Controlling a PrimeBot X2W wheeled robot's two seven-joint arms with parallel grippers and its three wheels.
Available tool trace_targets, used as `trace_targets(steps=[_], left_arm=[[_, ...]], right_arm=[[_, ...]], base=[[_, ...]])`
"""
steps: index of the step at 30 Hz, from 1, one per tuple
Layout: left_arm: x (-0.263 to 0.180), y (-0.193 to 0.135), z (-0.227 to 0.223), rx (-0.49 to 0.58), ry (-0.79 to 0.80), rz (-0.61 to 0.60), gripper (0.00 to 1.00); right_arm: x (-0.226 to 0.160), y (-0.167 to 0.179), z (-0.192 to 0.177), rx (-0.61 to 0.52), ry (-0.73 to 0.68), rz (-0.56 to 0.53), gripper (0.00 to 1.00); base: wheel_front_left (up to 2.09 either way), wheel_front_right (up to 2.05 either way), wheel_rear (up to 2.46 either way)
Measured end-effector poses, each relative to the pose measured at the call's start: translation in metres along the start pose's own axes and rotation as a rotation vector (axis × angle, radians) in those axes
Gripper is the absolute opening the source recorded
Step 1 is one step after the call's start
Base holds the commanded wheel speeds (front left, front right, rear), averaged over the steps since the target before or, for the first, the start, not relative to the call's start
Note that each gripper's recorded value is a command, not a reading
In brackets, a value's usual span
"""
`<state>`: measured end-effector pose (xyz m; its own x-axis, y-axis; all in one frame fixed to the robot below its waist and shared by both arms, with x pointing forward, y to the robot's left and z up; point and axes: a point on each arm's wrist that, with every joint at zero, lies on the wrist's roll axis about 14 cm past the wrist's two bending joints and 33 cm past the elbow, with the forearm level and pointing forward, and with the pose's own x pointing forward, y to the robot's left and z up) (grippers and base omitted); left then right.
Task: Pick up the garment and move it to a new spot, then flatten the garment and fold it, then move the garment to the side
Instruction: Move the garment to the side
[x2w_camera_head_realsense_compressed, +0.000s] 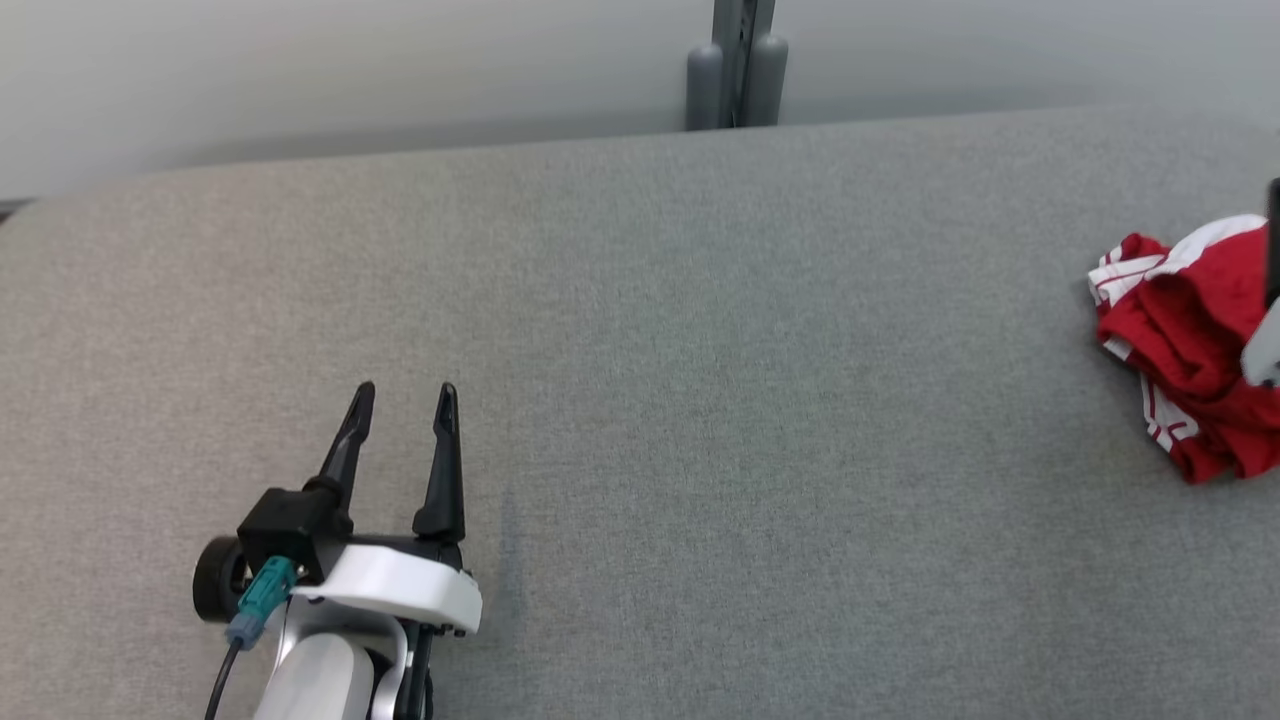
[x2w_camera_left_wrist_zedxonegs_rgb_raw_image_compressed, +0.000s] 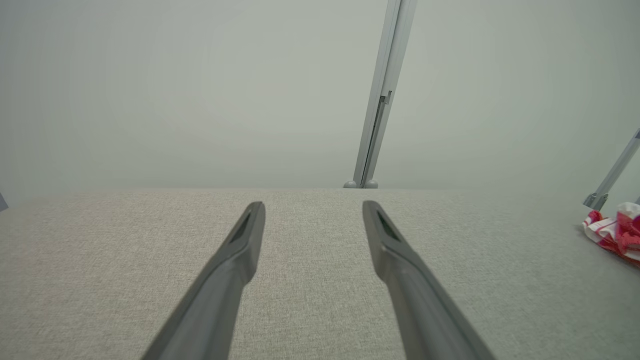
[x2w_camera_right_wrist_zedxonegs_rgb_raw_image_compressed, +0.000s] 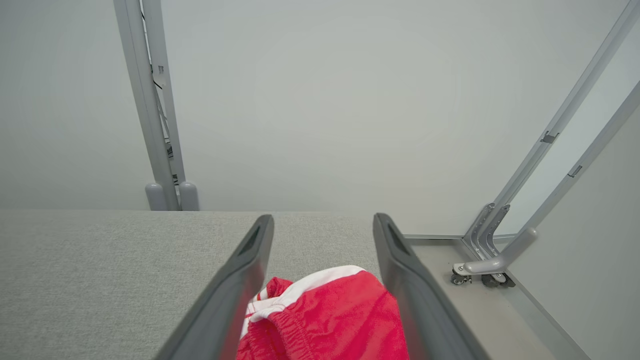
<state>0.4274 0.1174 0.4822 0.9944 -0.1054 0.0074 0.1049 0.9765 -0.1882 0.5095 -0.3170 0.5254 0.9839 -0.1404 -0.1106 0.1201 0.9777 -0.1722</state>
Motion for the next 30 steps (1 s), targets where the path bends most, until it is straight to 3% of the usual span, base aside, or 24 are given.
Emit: trace_targets(steps=[9, 17, 26, 30], left_arm=[[-0.028, 0.012, 0.005, -0.020, 0.001, 0.054, 1.00], [-0.047, 0.022, 0.011, -0.016, -0.013, 0.092, 1.00], [-0.062, 0.027, 0.007, -0.009, -0.006, 0.112, 1.00], [-0.063, 0.027, 0.008, -0.008, -0.008, 0.119, 1.00]], right_arm=[[-0.032, 0.049, 0.021, 0.100, -0.134, 0.087, 1.00], [-0.070, 0.101, 0.014, 0.177, -0.181, 0.155, 1.00], [-0.109, 0.121, 0.004, 0.195, -0.202, 0.183, 1.00], [-0.125, 0.138, 0.002, 0.268, -0.200, 0.236, 1.00]], base=[[0.00, 0.00, 0.00], [0.00, 0.00, 0.00], [0.00, 0.00, 0.00], [0.00, 0.00, 0.00]])
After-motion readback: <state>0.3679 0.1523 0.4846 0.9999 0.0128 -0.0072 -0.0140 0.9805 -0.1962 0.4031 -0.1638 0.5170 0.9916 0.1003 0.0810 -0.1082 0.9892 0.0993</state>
